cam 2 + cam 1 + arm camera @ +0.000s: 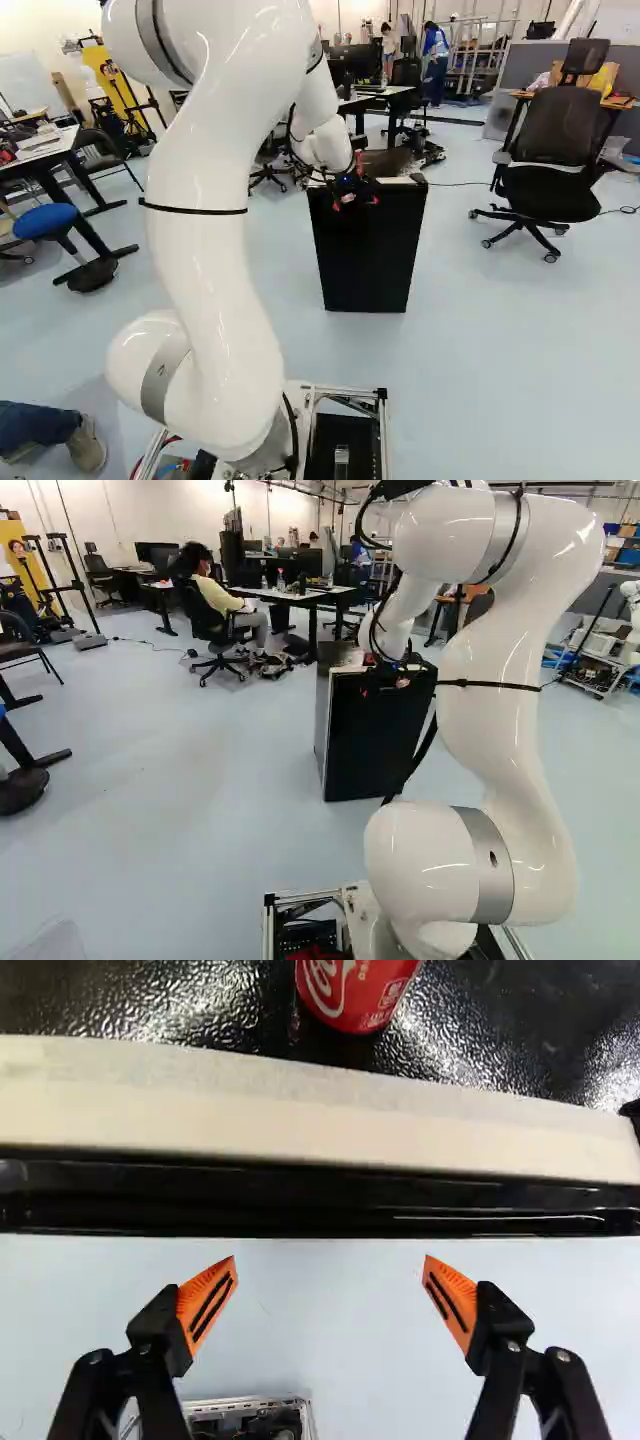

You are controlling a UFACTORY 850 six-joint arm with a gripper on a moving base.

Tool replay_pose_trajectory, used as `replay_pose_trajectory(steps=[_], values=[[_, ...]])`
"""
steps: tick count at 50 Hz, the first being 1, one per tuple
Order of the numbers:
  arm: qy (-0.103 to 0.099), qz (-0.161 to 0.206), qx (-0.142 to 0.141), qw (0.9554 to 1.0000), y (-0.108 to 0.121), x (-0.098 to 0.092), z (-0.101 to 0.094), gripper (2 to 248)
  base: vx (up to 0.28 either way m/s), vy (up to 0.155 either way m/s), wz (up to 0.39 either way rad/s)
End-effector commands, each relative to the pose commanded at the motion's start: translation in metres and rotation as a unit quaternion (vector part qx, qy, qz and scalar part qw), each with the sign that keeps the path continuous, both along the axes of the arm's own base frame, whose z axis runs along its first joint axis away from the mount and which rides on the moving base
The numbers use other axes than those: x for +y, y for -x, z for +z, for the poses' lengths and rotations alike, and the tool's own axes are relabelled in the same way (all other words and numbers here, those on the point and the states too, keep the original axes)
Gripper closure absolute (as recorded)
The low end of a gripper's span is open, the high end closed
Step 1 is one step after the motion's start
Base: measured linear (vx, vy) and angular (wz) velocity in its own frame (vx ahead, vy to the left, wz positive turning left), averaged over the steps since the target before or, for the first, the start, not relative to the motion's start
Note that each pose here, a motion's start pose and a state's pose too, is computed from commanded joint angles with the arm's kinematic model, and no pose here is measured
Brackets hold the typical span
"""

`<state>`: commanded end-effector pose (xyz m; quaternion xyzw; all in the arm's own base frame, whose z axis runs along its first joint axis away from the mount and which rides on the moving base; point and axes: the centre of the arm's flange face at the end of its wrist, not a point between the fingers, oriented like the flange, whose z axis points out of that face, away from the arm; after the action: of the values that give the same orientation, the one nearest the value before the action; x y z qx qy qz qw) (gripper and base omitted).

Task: Grab a drink from the fridge

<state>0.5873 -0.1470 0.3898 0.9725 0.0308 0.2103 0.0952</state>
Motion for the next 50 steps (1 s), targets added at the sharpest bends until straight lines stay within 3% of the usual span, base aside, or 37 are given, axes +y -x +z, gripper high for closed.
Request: replay_pose_trajectory(steps=[14,25,38,50], values=[[-0.003,-0.002,0.007,1.0000,0.025,0.003,0.001,3,0.000,0.000,0.000],[-0.008,-0.005,-0.006,0.9999,0.042,0.007,0.004,3,0.000,0.000,0.000],[-0.017,-0.006,-0.056,0.9983,0.057,0.012,0.009,3,0.000,0.000,0.000],[-0.026,-0.008,-0.114,0.9931,0.071,0.019,0.017,3,0.000,0.000,0.000]])
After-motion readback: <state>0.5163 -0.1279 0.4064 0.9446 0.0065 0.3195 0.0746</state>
